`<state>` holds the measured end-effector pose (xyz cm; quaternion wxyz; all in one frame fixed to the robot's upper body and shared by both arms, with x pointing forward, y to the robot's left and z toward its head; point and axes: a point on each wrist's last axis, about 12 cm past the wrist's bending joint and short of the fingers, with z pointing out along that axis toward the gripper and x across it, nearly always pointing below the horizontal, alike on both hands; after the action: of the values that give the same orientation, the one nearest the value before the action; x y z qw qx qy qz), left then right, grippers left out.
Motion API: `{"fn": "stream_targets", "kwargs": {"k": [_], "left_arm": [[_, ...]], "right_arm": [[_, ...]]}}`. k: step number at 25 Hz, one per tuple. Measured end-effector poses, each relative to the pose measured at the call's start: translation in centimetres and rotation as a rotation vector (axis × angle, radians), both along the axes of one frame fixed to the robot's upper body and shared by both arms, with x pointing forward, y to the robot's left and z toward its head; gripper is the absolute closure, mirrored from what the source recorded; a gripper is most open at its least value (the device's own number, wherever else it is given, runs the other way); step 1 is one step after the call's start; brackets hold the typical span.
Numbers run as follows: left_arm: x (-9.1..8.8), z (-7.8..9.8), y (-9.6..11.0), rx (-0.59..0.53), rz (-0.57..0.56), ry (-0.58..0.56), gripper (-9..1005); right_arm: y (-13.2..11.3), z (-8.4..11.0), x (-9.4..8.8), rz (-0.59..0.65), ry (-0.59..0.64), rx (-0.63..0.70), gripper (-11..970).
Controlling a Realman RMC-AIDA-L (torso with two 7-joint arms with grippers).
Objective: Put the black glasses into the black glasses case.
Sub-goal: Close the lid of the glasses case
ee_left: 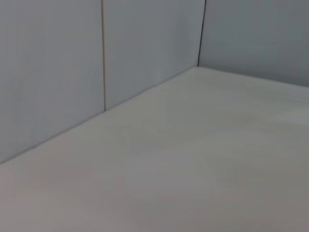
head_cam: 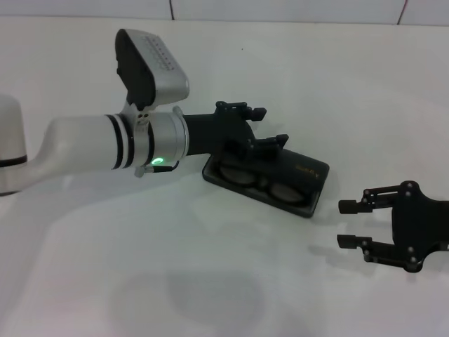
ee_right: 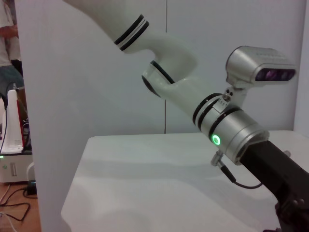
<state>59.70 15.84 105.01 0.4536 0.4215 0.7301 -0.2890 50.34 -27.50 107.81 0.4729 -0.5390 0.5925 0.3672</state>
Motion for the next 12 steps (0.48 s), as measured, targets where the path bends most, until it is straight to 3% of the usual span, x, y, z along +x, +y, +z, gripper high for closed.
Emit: {"fn": "stream_targets", "kwargs": {"k": [12], "left_arm": [[-1.4, -1.1, 1.0, -0.022, 0.015, -0.043, 305]], "right_arm": [[0.1, 0.2, 0.3, 0.005, -0.007, -0.001, 503]]}}
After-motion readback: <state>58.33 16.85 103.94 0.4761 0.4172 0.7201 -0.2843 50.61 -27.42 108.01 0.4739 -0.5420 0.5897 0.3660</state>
